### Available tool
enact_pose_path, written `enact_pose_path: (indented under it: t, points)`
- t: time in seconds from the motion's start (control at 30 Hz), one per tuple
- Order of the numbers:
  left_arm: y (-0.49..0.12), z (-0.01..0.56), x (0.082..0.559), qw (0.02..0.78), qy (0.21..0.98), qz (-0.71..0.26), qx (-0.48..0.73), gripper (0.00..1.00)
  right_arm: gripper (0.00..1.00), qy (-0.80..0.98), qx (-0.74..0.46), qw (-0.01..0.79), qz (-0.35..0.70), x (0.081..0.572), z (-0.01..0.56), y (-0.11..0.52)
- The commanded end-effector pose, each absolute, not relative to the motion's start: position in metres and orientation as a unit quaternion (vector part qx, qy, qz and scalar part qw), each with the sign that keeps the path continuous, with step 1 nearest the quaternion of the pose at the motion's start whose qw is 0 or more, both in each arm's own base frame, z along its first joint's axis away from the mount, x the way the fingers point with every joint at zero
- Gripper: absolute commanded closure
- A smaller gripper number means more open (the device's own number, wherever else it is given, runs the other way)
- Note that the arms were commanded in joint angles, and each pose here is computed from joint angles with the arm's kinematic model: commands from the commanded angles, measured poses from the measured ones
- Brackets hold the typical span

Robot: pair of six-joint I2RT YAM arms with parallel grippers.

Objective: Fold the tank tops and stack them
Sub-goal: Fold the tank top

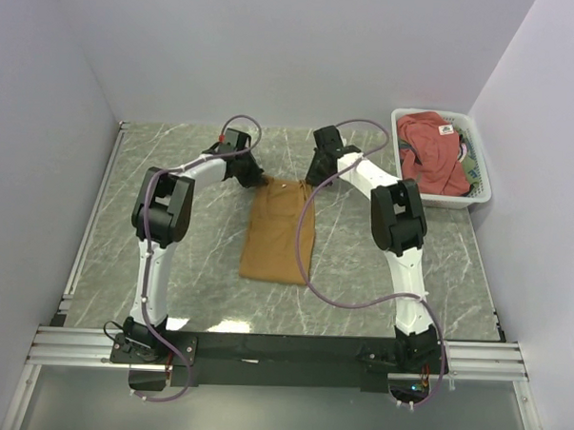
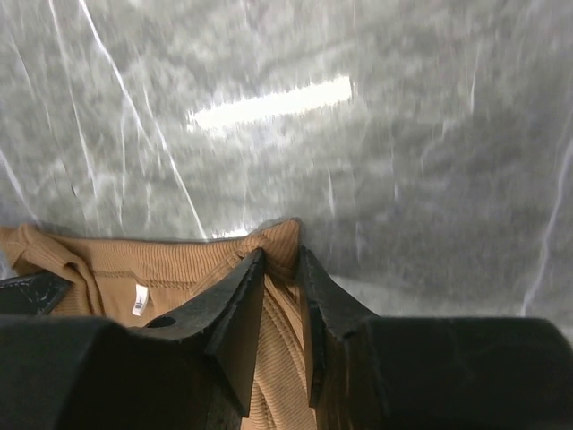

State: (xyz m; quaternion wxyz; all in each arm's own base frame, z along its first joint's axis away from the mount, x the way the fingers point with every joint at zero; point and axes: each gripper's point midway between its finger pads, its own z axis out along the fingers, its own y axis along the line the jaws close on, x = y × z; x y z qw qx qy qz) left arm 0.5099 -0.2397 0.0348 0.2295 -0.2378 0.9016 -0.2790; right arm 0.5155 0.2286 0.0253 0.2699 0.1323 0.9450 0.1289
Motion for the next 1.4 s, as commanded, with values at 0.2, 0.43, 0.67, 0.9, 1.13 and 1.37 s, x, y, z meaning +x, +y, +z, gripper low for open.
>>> enact_pose_path:
  t: [0.2,0.43,0.67,0.9,1.13,1.37]
  points:
    - [-0.247,0.115,0.553,0.323,0.861,-0.353,-0.175,0.80,0.50,0.924,0.117,0.330,0.152,0.550,0.078,0.219]
    - [-0.235,0.178,0.526,0.359,0.841,-0.367,-0.172,0.62,0.35,0.905,0.129,0.366,0.172,0.542,0.139,0.206]
    - [-0.173,0.167,0.412,0.353,0.849,-0.277,-0.278,0.57,0.09,0.898,0.192,0.347,0.189,0.439,0.120,0.174]
    - [-0.171,0.095,0.287,0.303,0.887,-0.209,-0.280,0.49,0.11,0.899,0.162,0.325,0.246,0.320,0.107,0.207]
    - [-0.158,0.065,0.233,0.285,0.891,-0.211,-0.282,0.48,0.18,0.906,0.186,0.280,0.255,0.240,0.060,0.218]
    - [-0.176,0.053,0.233,0.276,0.894,-0.252,-0.246,0.46,0.24,0.908,0.218,0.247,0.259,0.212,0.026,0.218]
